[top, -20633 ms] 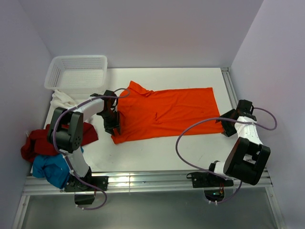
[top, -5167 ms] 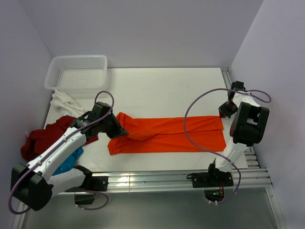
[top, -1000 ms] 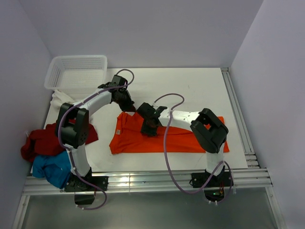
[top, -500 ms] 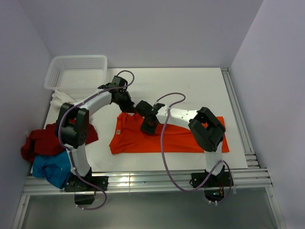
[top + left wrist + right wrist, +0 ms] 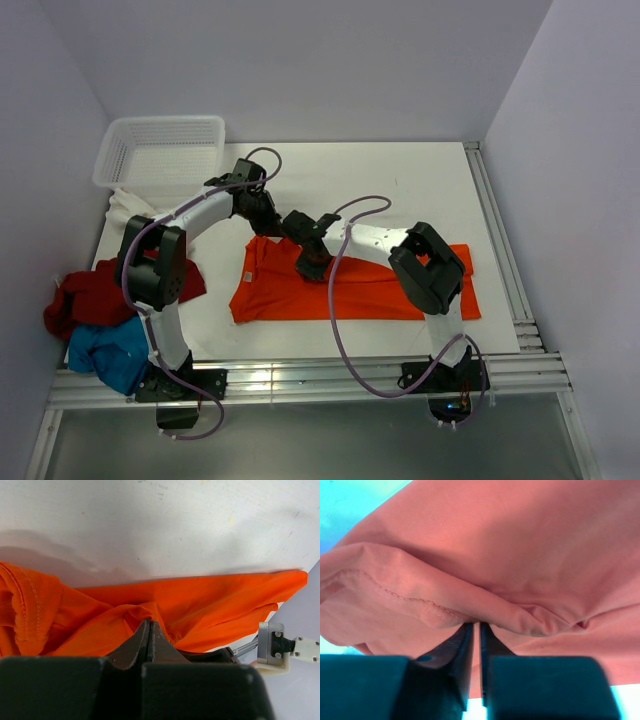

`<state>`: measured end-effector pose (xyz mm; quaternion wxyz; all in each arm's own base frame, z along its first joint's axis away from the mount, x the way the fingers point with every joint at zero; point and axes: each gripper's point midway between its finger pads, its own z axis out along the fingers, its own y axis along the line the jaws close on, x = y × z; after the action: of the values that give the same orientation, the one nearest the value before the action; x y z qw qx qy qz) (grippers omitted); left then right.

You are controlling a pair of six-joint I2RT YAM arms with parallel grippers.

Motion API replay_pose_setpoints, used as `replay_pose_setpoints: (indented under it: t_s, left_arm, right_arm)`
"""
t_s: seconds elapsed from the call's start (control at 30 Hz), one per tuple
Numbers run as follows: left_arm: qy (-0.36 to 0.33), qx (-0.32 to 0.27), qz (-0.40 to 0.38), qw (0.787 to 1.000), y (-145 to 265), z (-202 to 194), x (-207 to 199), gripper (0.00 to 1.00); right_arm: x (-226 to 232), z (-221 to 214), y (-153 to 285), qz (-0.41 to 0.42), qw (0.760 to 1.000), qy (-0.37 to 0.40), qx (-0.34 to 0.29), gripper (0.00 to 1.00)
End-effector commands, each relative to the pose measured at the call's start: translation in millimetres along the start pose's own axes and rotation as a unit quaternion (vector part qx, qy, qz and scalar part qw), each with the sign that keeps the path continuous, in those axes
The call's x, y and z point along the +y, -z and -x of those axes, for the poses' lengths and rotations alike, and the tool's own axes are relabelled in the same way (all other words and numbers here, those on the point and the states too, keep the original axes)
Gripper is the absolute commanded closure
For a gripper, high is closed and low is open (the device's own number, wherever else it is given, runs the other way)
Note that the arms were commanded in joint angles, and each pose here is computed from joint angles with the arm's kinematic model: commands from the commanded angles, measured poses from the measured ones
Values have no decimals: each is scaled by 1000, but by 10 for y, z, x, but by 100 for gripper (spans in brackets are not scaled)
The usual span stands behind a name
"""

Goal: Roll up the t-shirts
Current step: Fold the tshirt

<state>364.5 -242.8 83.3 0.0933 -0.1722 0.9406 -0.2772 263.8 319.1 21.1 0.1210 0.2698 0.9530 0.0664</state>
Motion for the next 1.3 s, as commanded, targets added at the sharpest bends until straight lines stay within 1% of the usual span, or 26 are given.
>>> replay_pose_setpoints:
  t_s: [0.0, 0.03, 0.07, 0.1, 0.2, 0.33, 0.6, 0.7, 0.9, 1.03, 1.27]
  left_arm:
    - [-13, 6, -16, 1000, -14, 0, -43, 100]
    - [-15, 4, -17, 1000, -7, 6, -49, 100]
    - [-16, 3, -17, 1000, 0, 10, -53, 100]
    - [-18, 3, -16, 1000, 3, 11, -49, 100]
    - [-18, 0, -12, 1000, 8, 16, -35, 100]
    - [-17, -6, -14, 1000, 46, 11, -39, 100]
    - [-13, -21, -12, 1000, 118, 4, -19, 100]
    - [-9, -28, -12, 1000, 160, -11, -15, 100]
    - [-4, -48, -13, 999, 302, -20, -27, 100]
    - [0, -59, -15, 998, 379, -69, -25, 100]
    - [5, -65, -7, 998, 419, -254, -20, 100]
  right_arm:
    - [-5, 135, 47, -16, 999, -21, -26, 88]
    - [-30, 131, 52, -21, 999, -19, -25, 92]
    - [-19, 142, 75, -20, 999, -19, -27, 98]
    - [-29, 145, 83, -21, 999, -18, -28, 100]
    - [-65, 133, 143, -15, 999, -16, -26, 100]
    - [-18, 113, 237, 22, 999, -16, -20, 100]
    - [17, 75, 447, 62, 998, -2, -11, 100]
    - [24, 54, 461, 75, 997, 4, -7, 100]
    - [-74, -39, 495, 76, 997, 21, 7, 100]
    - [-239, -125, 456, 73, 997, 28, 20, 100]
    - [-403, -180, 443, 80, 995, 50, 26, 100]
